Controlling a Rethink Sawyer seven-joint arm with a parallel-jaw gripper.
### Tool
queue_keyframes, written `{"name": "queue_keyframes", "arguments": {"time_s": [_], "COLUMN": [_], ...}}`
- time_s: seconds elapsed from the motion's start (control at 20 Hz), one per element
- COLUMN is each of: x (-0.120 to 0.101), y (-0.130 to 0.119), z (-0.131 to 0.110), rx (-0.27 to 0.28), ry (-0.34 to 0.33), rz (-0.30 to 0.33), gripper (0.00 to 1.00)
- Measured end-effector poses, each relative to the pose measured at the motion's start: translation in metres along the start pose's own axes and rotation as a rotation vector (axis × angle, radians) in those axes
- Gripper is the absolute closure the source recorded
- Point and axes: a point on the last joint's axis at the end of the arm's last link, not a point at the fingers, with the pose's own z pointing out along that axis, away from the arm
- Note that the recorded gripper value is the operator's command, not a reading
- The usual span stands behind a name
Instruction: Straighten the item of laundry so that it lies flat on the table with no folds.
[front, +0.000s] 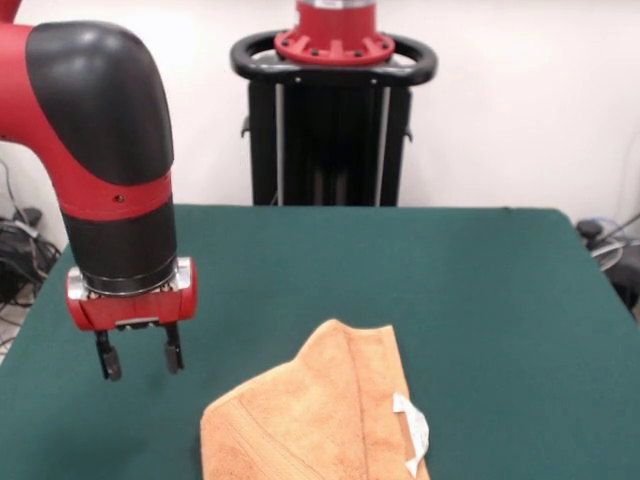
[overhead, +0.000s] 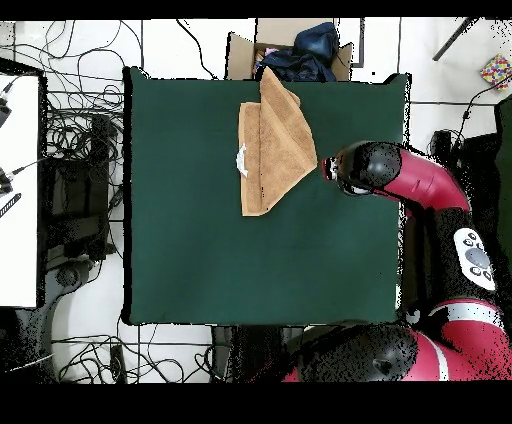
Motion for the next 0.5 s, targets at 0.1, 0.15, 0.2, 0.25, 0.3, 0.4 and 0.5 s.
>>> {"name": "queue_keyframes", "arguments": {"time_s": [0.1,0.15,0.2,0.25,0.3,0.4,0.5], "x": [-0.002,-0.004,-0.004,-0.006,-0.007,-0.009,-0.014], "y": [0.001,0.002,0.003,0.007,0.01,0.016,0.027], "z": [0.0,0.0,0.0,0.001,0.002,0.003,0.006], "rx": [-0.001,-0.002,-0.004,-0.007,-0.01,-0.014,-0.023], "ry": [-0.003,-0.004,-0.004,-0.004,-0.004,-0.003,-0.001], "rz": [0.001,0.001,0.001,-0.001,-0.004,-0.009,-0.018], "gripper": [0.0,0.0,0.0,0.0,0.0,0.0,0.0]}}
